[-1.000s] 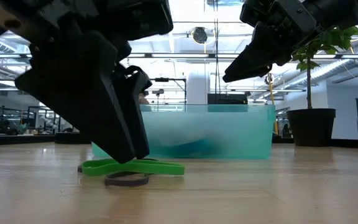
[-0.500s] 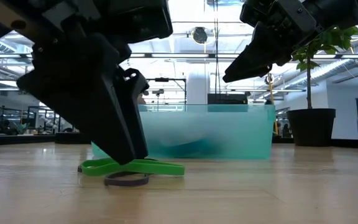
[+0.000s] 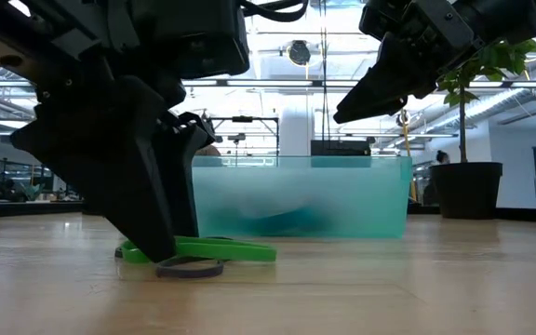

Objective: Pick and place rubber bands into bin
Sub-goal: Put the green rubber band into the green bin

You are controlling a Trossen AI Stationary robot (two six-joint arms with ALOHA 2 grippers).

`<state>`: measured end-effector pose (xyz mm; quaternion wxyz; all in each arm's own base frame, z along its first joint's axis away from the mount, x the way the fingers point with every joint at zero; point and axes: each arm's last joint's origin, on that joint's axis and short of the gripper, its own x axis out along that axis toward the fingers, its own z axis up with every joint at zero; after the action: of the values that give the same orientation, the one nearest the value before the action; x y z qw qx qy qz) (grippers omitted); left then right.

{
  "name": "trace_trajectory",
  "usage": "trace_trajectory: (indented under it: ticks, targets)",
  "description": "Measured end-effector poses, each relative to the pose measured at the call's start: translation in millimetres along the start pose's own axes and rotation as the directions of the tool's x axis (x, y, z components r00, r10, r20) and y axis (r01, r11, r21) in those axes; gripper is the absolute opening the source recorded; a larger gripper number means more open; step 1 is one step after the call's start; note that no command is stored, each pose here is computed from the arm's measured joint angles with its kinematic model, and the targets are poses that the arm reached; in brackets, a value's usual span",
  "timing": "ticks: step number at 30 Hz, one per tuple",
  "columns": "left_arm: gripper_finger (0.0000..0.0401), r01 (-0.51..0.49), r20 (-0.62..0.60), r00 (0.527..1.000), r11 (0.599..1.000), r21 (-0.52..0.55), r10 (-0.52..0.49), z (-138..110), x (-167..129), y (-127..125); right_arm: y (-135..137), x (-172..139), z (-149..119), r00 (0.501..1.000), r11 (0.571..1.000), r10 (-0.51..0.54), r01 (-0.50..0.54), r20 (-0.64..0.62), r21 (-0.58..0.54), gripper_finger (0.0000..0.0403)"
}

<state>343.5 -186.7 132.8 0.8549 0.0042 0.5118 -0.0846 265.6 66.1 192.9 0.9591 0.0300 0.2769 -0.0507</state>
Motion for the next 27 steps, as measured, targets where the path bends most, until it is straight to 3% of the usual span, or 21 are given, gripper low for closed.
trace_trajectory:
  ticks: [12,20,27]
  targets:
    - [0.0010,0.001,0.015,1.000,1.000,0.002,-0.001,1,0,0,0,0,0,1.000,1.000,0.000,0.000,0.000,-0.020,0.0169]
    - [0.0006,0.019,0.021,1.000,1.000,-0.011,-0.019,3,-4,0,0,0,0,1.000,1.000,0.000,0.000,0.000,-0.021,0.0169]
    - [0.0005,0.092,0.104,0.991,0.994,-0.056,-0.086,19,-40,6,0,0,0,1.000,1.000,0.000,0.000,0.000,-0.031,0.0169]
